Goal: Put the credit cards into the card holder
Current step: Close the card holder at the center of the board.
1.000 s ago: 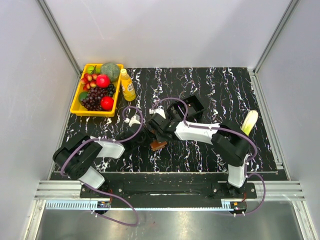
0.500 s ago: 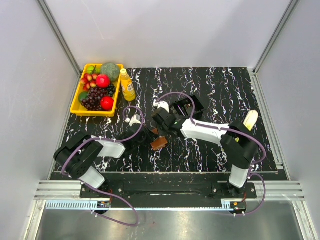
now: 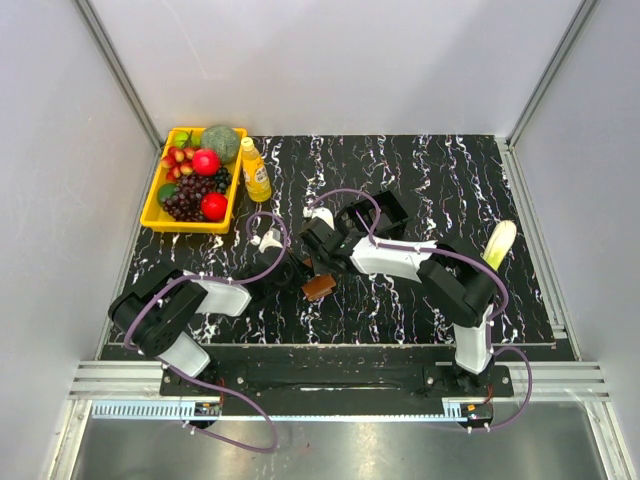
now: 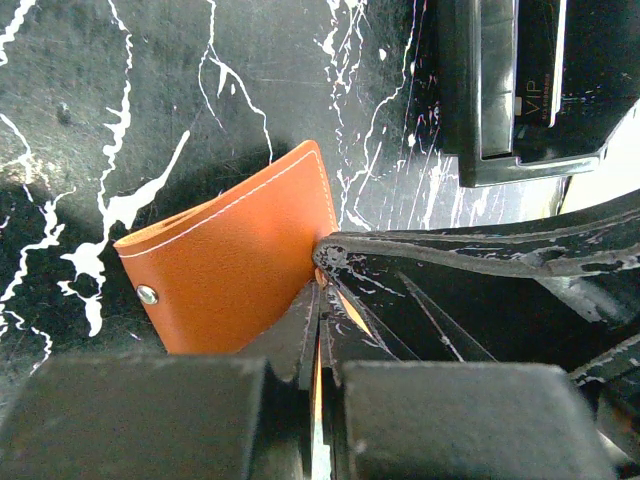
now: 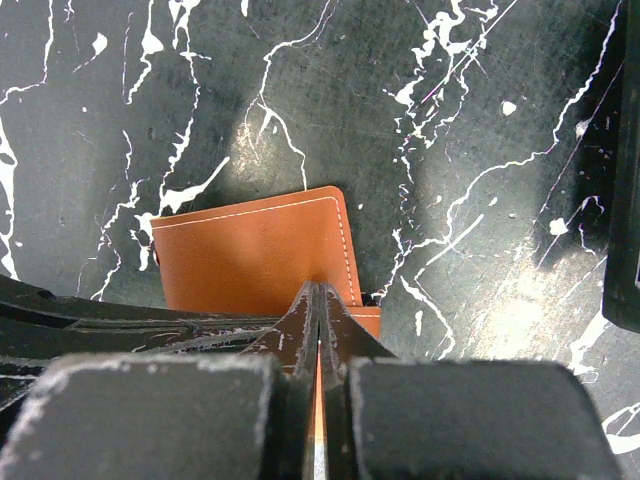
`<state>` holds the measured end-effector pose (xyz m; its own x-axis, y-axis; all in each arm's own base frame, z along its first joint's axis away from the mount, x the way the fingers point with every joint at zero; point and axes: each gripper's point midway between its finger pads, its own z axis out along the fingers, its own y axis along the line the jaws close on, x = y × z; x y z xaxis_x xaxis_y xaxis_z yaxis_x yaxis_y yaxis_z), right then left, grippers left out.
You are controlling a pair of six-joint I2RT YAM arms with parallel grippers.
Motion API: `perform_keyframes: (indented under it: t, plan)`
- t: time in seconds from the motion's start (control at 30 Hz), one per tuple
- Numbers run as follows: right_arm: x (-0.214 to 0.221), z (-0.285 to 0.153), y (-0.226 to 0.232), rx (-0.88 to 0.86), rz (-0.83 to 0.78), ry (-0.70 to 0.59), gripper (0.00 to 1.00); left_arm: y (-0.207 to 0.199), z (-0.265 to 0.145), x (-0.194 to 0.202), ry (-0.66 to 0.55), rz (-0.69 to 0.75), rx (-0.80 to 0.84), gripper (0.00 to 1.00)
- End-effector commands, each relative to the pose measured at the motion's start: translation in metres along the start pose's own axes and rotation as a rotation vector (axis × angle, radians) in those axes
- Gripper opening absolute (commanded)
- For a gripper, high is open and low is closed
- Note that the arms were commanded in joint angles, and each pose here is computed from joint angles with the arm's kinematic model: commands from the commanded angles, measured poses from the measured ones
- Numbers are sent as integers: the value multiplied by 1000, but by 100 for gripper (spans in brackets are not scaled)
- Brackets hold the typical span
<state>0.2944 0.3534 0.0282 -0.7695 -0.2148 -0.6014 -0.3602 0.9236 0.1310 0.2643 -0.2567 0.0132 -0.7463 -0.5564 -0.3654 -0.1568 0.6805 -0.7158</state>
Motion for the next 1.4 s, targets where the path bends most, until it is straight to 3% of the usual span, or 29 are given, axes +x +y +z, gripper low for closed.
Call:
perform_keyframes:
  t: [0.0,0.13,0.23,0.37,0.5,0.87,1.17,1.27,1.37]
  plan:
    - [43,8,17,-52,-25,121,0,181,-63,74,303,146,-644,0]
    - [30,4,9,-19,-54,91,0,175,-61,70,304,165,-633,0]
    - [23,3,9,-43,-52,91,0,162,-60,60,284,186,-612,14]
    - [33,6,11,-53,-36,127,0,156,-62,48,249,213,-630,17]
    - [44,9,9,-57,-5,139,0,163,-65,47,249,223,-663,0]
    - [42,12,18,-89,12,141,0,199,-77,68,309,181,-777,0]
    - [87,15,20,-80,-18,223,0,202,-82,69,333,196,-827,0]
    - [73,12,13,-56,-30,178,0,187,-74,61,301,205,-772,0]
    - [38,-2,14,-83,0,106,0,160,-69,41,233,228,-708,17]
